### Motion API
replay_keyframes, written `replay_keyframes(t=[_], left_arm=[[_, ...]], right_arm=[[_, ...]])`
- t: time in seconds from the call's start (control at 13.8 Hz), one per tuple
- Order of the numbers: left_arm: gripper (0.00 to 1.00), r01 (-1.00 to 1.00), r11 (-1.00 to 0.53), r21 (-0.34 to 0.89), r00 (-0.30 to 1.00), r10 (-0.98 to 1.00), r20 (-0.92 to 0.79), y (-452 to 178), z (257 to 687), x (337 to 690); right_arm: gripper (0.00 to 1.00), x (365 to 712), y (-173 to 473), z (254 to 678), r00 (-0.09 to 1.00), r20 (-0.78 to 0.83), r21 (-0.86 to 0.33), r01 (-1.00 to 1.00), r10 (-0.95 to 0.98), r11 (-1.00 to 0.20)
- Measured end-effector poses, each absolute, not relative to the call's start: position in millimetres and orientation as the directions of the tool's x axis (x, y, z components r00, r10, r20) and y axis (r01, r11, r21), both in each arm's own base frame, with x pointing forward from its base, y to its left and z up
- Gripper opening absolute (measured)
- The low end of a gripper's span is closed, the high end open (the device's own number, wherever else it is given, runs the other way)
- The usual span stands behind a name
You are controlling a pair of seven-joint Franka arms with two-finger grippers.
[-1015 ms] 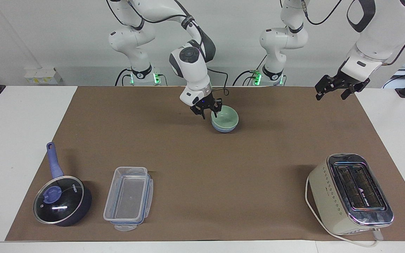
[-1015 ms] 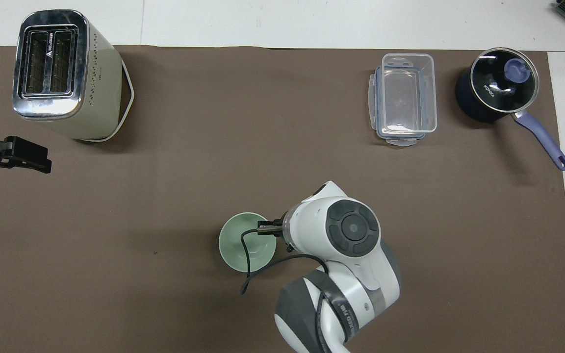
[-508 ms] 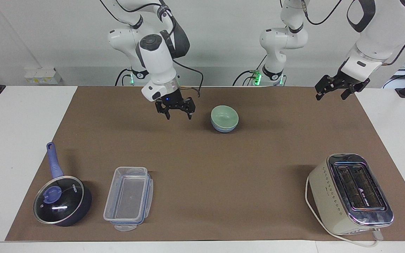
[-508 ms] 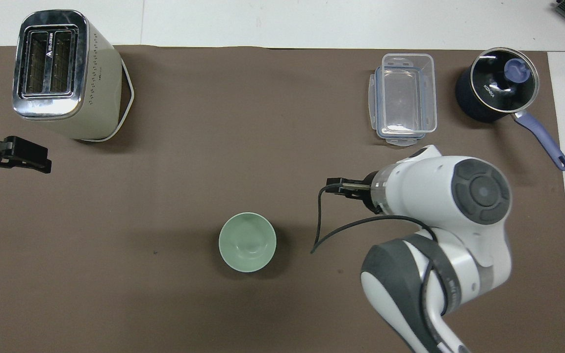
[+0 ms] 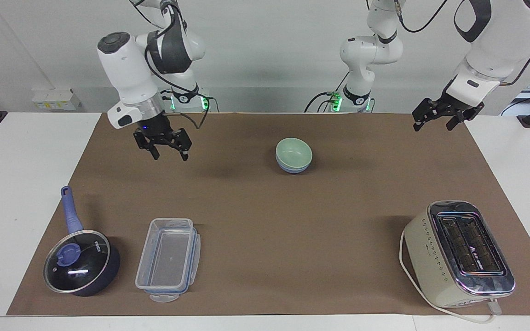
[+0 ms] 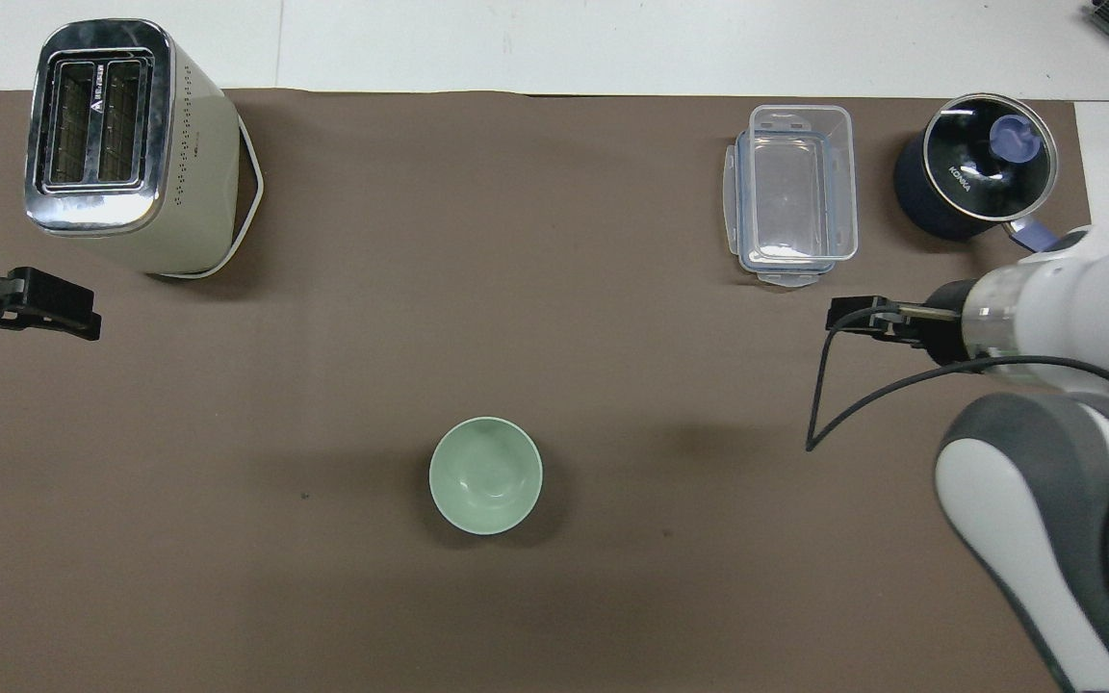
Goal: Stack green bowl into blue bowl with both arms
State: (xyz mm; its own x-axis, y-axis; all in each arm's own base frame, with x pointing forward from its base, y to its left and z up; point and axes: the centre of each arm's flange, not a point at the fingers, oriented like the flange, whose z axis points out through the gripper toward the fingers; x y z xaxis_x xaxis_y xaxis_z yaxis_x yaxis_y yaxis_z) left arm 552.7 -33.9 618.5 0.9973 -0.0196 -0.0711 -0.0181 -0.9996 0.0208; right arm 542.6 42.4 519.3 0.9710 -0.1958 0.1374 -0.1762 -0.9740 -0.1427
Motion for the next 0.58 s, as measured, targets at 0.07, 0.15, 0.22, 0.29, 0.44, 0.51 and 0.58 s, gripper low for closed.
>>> replay_keyframes(t=[0.07,0.15,0.22,0.29,0.44,0.51,0.58], left_arm=[[1.00,-0.018,-1.000,0.021,0.997,-0.020,-0.071,-33.9,618.5,552.7],[1.00,-0.018,-1.000,0.021,0.997,-0.020,-0.071,-33.9,618.5,552.7],[1.00,-0.018,-1.000,0.021,0.997,-0.020,-0.071,-33.9,618.5,552.7],[1.00,-0.018,-1.000,0.021,0.997,-0.020,-0.071,-33.9,618.5,552.7],[1.00,-0.018,-1.000,0.021,0.997,-0.020,-0.071,-33.9,618.5,552.7],[1.00,-0.018,-1.000,0.021,0.997,-0.020,-0.071,-33.9,618.5,552.7],[1.00,-0.018,-1.000,0.021,0.997,-0.020,-0.071,-33.9,618.5,552.7]], right_arm=[[1.00,542.8,27.0,536.3,0.972,0.137,-0.130,-0.174,-0.192,-0.976],[1.00,542.6,13.1,554.0,0.973,0.136,-0.115,-0.173,-0.188,-0.978],[1.00,542.3,2.8,570.0,0.973,0.136,-0.101,-0.173,-0.186,-0.980],[1.00,541.9,-3.6,584.6,0.973,0.139,-0.088,-0.173,-0.184,-0.981],[1.00,540.6,-6.5,614.0,0.975,0.141,-0.060,-0.166,-0.173,-0.984],[1.00,540.2,-5.7,625.9,0.976,0.135,-0.056,-0.163,-0.169,-0.985],[1.00,540.2,-5.0,635.9,0.979,0.123,-0.043,-0.159,-0.163,-0.986]])
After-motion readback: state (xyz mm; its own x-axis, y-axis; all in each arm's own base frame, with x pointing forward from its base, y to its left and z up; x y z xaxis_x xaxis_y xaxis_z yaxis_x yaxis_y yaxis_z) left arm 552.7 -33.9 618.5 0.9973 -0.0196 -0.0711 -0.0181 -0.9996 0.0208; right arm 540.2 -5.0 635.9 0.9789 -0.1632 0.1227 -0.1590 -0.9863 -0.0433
